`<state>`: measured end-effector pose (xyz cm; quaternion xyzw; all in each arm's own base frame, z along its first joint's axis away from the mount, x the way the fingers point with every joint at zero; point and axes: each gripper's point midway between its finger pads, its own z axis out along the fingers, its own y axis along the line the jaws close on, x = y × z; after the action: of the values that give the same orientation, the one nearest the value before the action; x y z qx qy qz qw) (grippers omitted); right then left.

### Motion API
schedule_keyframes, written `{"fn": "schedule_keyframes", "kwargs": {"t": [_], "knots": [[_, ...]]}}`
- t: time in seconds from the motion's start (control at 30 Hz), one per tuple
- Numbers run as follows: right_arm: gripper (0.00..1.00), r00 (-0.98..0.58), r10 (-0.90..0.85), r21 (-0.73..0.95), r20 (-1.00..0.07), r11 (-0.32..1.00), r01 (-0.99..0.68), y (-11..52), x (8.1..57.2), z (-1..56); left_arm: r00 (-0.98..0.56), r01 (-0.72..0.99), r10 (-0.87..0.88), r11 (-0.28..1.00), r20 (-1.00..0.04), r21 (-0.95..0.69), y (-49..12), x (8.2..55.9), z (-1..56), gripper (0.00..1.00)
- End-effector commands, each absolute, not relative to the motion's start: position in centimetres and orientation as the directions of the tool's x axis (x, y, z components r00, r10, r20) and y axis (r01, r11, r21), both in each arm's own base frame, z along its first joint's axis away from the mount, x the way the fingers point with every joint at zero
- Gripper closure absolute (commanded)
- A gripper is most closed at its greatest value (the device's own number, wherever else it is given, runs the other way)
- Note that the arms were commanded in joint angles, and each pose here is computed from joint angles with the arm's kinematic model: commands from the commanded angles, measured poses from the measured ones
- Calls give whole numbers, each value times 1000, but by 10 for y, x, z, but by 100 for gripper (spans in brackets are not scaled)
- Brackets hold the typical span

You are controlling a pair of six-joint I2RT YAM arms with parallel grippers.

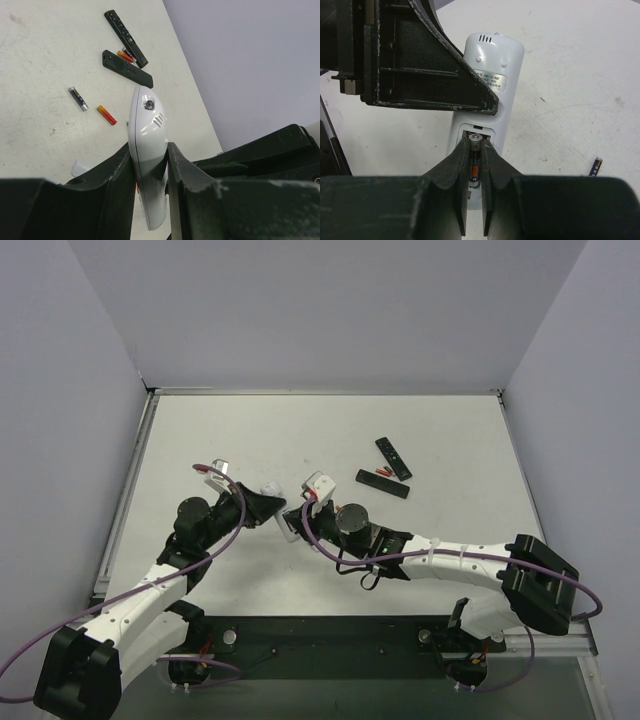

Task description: Load the batteries into the remote control

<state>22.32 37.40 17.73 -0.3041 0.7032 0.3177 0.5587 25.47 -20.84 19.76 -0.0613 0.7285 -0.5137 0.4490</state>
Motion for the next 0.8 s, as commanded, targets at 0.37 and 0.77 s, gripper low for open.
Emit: {"fn": "schedule_keyframes", "kwargs": {"t": [0.37,0.77], "knots": [[91,-248,-86,123,-965,687,-716,372,235,161,-491,543,-548,416,-678,-729,-217,253,254,100],[88,-207,-68,105,-976,685,-721,369,236,162,-529,480,-579,399,-621,-781,-216,255,246,100]]}}
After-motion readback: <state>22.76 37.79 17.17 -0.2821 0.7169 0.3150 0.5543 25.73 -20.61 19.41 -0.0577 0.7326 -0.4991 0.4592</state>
